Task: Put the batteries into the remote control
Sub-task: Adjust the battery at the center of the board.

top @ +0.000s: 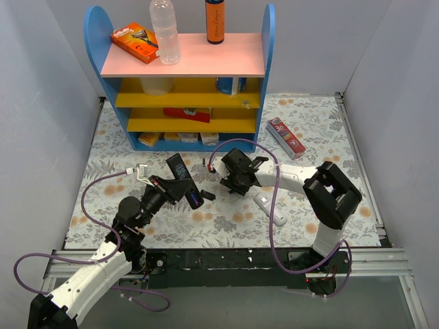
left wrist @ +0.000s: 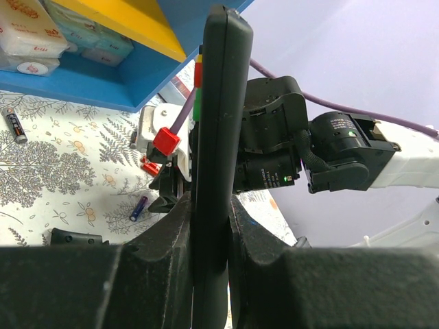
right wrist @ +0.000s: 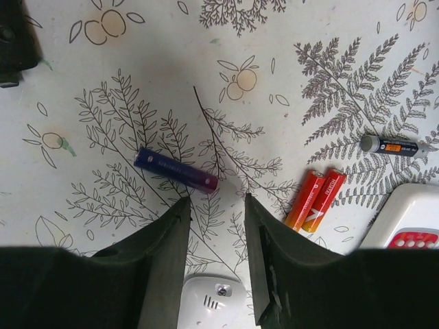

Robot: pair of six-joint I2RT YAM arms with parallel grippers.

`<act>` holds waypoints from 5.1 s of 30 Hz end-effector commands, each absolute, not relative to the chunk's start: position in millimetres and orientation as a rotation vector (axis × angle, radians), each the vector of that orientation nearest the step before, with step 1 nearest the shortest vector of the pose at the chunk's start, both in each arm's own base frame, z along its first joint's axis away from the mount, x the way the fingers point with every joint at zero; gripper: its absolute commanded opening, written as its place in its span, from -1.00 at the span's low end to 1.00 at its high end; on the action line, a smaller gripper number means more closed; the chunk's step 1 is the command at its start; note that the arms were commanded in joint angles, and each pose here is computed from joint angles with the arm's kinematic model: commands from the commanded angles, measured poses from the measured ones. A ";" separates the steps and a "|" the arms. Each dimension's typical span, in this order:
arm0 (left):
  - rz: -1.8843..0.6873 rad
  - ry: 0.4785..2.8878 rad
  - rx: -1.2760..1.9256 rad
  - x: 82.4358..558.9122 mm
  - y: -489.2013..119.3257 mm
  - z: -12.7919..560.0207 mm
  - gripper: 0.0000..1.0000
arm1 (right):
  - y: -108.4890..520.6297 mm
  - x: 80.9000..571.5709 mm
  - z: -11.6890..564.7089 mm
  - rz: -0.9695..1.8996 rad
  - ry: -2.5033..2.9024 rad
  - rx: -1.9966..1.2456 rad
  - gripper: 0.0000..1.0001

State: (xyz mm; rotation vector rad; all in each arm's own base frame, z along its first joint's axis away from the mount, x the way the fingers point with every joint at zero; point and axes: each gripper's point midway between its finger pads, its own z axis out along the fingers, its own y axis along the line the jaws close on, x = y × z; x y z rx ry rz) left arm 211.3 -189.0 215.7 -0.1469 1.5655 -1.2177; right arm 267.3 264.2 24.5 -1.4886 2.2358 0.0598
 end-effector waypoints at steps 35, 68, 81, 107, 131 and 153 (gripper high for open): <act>-1.193 1.494 -0.151 210.6 -180.6 242.9 -1.00 | 333.7 302.5 20.9 0.289 2.300 -1.126 -0.40; -1.218 1.510 -0.179 211.7 -182.7 241.6 -1.00 | 296.9 280.4 55.4 0.319 2.566 -0.181 0.10; -1.224 1.514 -0.187 210.9 -182.5 240.0 -1.00 | 308.0 295.3 31.8 0.358 2.531 0.017 -0.07; -1.226 1.517 -0.203 208.0 -179.5 238.7 -1.00 | 334.0 334.6 58.5 0.281 2.387 -0.275 -0.20; -1.219 1.515 -0.206 207.3 -177.6 240.2 -1.00 | 328.6 290.6 33.9 0.308 2.534 -0.629 -0.37; -1.227 1.523 -0.200 209.4 -181.3 240.9 -1.00 | 297.0 284.0 85.5 0.281 2.487 -0.334 0.17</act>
